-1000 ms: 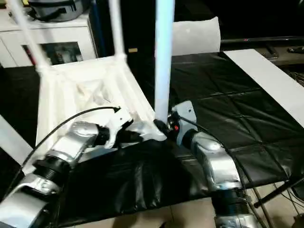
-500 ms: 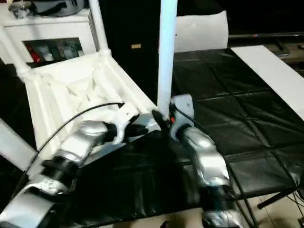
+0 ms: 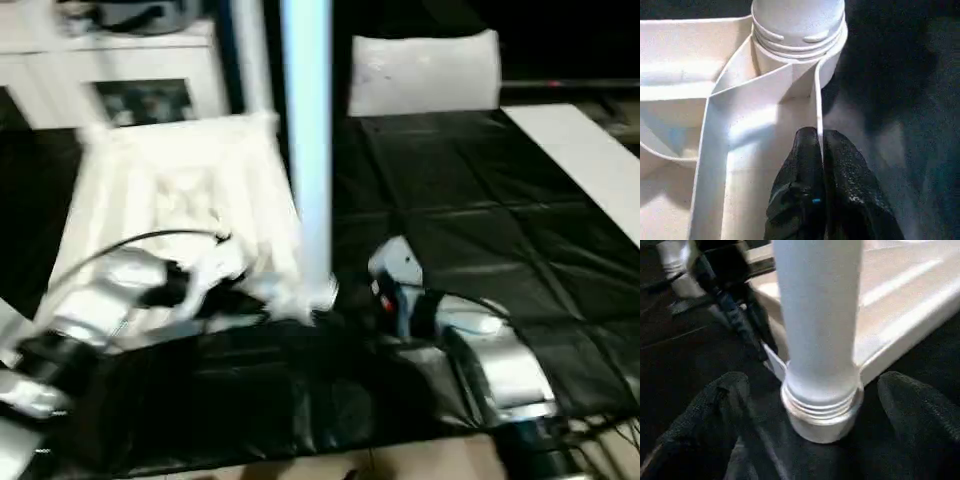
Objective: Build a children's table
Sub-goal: Rotate leg to tighten
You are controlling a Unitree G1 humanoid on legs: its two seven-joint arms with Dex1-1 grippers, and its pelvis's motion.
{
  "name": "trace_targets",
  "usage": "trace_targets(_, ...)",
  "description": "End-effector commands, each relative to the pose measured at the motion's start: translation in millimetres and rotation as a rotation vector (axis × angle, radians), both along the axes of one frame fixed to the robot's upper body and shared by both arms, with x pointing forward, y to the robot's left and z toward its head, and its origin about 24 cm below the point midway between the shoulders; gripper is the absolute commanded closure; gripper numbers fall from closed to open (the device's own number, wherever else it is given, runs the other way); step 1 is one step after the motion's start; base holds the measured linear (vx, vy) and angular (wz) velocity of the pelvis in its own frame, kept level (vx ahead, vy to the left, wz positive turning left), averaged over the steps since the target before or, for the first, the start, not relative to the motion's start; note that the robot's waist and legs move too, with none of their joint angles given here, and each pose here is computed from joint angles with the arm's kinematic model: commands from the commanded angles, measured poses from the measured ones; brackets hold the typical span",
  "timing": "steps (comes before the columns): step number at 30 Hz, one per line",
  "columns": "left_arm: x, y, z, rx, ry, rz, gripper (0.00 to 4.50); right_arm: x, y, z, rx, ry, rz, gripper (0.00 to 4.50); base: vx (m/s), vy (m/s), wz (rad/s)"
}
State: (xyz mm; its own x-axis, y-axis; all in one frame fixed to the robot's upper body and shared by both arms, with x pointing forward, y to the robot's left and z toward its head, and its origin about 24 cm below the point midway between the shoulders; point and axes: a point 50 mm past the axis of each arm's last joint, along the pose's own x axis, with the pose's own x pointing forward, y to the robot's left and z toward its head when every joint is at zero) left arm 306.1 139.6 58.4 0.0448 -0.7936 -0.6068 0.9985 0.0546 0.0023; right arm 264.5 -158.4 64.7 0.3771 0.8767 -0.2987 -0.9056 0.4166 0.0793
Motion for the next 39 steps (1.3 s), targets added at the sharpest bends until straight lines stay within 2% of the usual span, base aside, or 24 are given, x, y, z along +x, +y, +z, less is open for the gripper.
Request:
trace_targets(1, -9.7, -10.7, -3.3, 0.023, 0.033, -0.151, 4.50, -1.9, 2.2, 6.2, 0.015, -0.016, 0.072, 0.03, 0.000, 0.000, 0.00)
trace_targets(2, -13.6, -8.4, -2.5, 0.042, 0.050, -0.217, 4.50, -2.8, 1.4, 6.5, -0.004, -0.010, 0.145, 0.03, 0.000, 0.000, 0.00)
trace_targets(3, -13.6, -8.4, -2.5, 0.042, 0.050, -0.217, 4.50, -2.8, 1.4, 6.5, -0.004, -0.010, 0.145, 0.32, 0.000, 0.000, 0.00)
trace_targets(6, -17.7, -7.6, -2.4, 0.058, 0.065, -0.288, 4.50, -1.7, 2.9, 7.9, 0.010, 0.013, 0.202, 0.45, 0.000, 0.000, 0.00)
trace_targets(7, -18.8, -7.8, -2.3, 0.061, 0.068, -0.305, 4.50, -1.6, 3.7, 8.3, 0.016, 0.021, 0.220, 0.74, 0.000, 0.000, 0.00)
trace_targets(11, -21.3, -9.4, -1.8, 0.067, 0.070, -0.354, 4.50, -2.0, 5.4, 9.2, 0.023, 0.047, 0.282, 0.88, 0.000, 0.000, 0.00)
trace_targets(13, -21.4, -10.7, -1.5, 0.069, 0.066, -0.370, 4.50, -2.5, 6.1, 8.8, 0.023, 0.064, 0.317, 1.27, 0.000, 0.000, 0.00)
trace_targets(16, -21.2, -11.4, -1.6, 0.070, 0.063, -0.377, 4.50, -2.8, 6.3, 8.1, 0.020, 0.073, 0.338, 1.31, 0.000, 0.000, 0.00)
trace_targets(17, -21.1, -12.2, -1.6, 0.069, 0.062, -0.381, 4.50, -2.4, 6.6, 7.3, 0.017, 0.078, 0.348, 1.59, 0.000, 0.000, 0.00)
trace_targets(21, -21.0, -13.0, -1.4, 0.065, 0.056, -0.384, 4.50, 1.3, 12.4, 4.9, 0.014, 0.072, 0.355, 1.75, 0.000, 0.000, 0.00)
trace_targets(22, -20.8, -13.4, -1.4, 0.064, 0.054, -0.384, 4.50, 3.5, 15.2, 4.0, 0.013, 0.066, 0.351, 2.05, 0.000, 0.000, 0.00)
trace_targets(26, -20.7, -14.2, -1.6, 0.063, 0.050, -0.383, 4.50, 7.4, 22.3, 2.2, 0.017, 0.068, 0.356, 2.22, 0.000, 0.000, 0.00)
trace_targets(28, -20.7, -14.1, -2.1, 0.062, 0.049, -0.381, 4.50, 8.8, 25.1, 1.1, 0.019, 0.067, 0.356, 2.45, 0.000, 0.000, 0.00)
trace_targets(36, -19.1, -12.2, -2.8, 0.063, 0.045, -0.358, 4.50, 6.1, 26.2, -1.0, 0.041, 0.089, 0.367, 2.52, 0.000, 0.000, 0.00)
trace_targets(39, -16.7, -12.3, -2.9, 0.039, 0.049, -0.302, 4.50, 3.8, 25.2, -1.1, 0.069, 0.104, 0.349, 2.52, 0.000, 0.000, 0.00)
